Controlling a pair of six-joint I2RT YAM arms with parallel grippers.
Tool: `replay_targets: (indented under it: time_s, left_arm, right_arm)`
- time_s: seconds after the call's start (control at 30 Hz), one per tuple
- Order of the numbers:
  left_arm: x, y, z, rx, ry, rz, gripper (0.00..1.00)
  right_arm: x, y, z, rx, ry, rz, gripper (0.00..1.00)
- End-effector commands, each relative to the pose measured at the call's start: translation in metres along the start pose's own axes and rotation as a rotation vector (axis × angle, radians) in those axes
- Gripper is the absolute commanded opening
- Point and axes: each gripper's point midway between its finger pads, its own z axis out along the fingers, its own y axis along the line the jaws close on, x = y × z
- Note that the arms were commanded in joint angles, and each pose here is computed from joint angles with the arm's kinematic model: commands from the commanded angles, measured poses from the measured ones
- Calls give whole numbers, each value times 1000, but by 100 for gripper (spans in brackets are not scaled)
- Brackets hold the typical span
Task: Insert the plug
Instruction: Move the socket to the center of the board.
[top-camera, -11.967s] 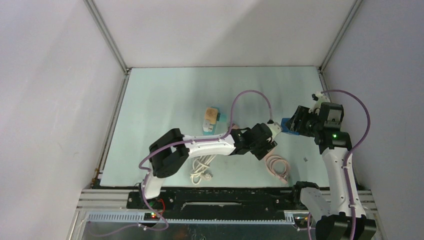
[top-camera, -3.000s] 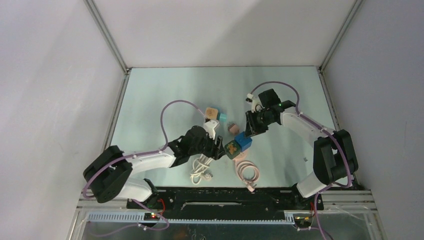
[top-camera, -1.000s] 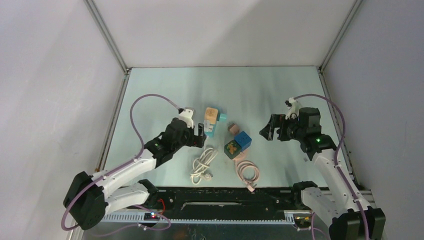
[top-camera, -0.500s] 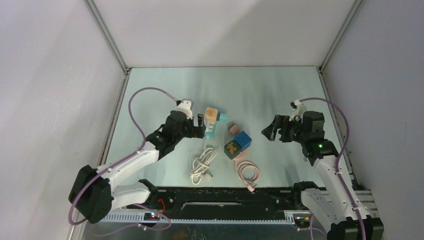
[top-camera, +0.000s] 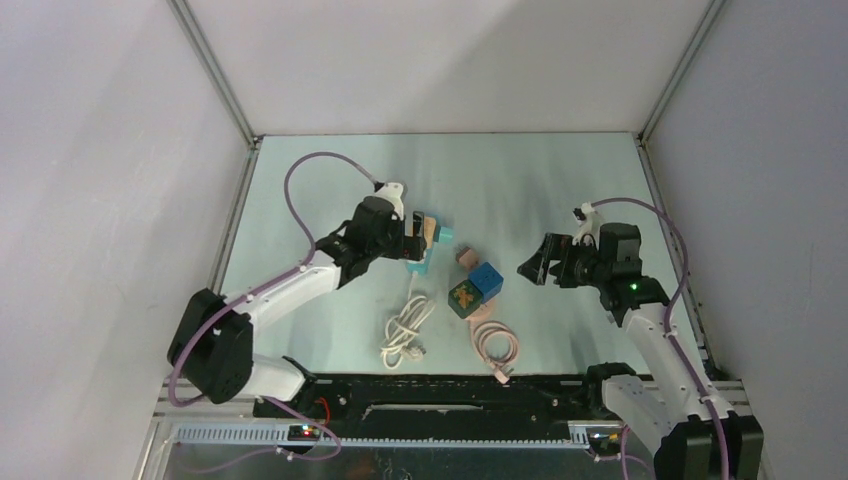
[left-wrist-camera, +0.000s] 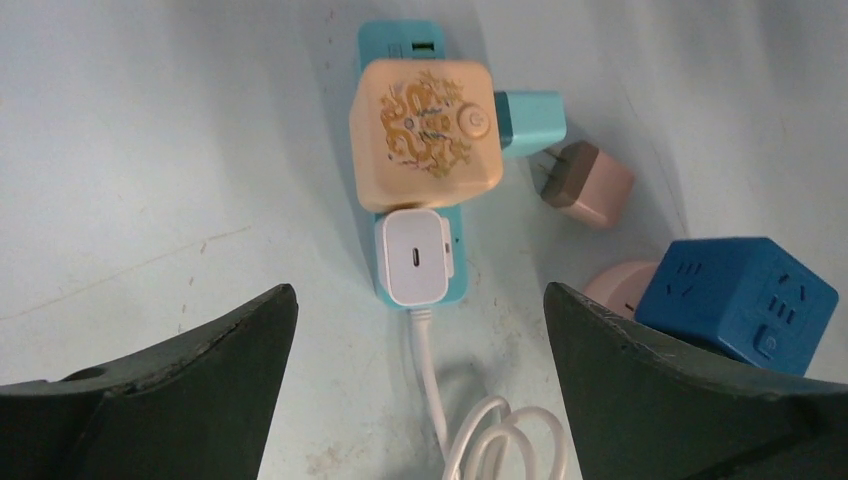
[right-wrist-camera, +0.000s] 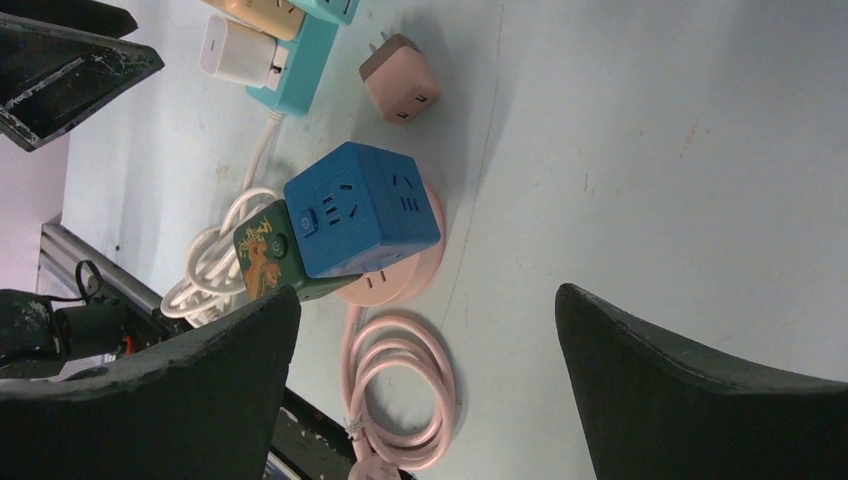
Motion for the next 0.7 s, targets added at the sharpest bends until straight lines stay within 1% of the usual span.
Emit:
replay_targets:
  time_s: [0.0, 0.2, 0.3, 0.43, 0.57, 0.67]
  left_arm:
    - [-7, -10, -6, 59, -3, 5, 95]
    - [2, -18, -24, 128, -23, 10, 92]
    - [12, -31, -35, 209, -6, 10, 90]
    - [19, -59, -47, 356, -16, 8, 89]
    - [25, -97, -54, 512, -4, -14, 89]
    - [31, -115, -50, 557, 7, -33, 88]
  right_arm:
    - [0, 7, 6, -57, 18, -15, 99]
    - [17, 12, 19, -79, 100, -22, 99]
    - [24, 22, 26, -112, 133, -19, 99]
    - [35, 34, 34, -142, 176, -16, 98]
    - [36, 40, 38, -184, 171, 23, 98]
    - [35, 35, 38, -166, 167, 40, 98]
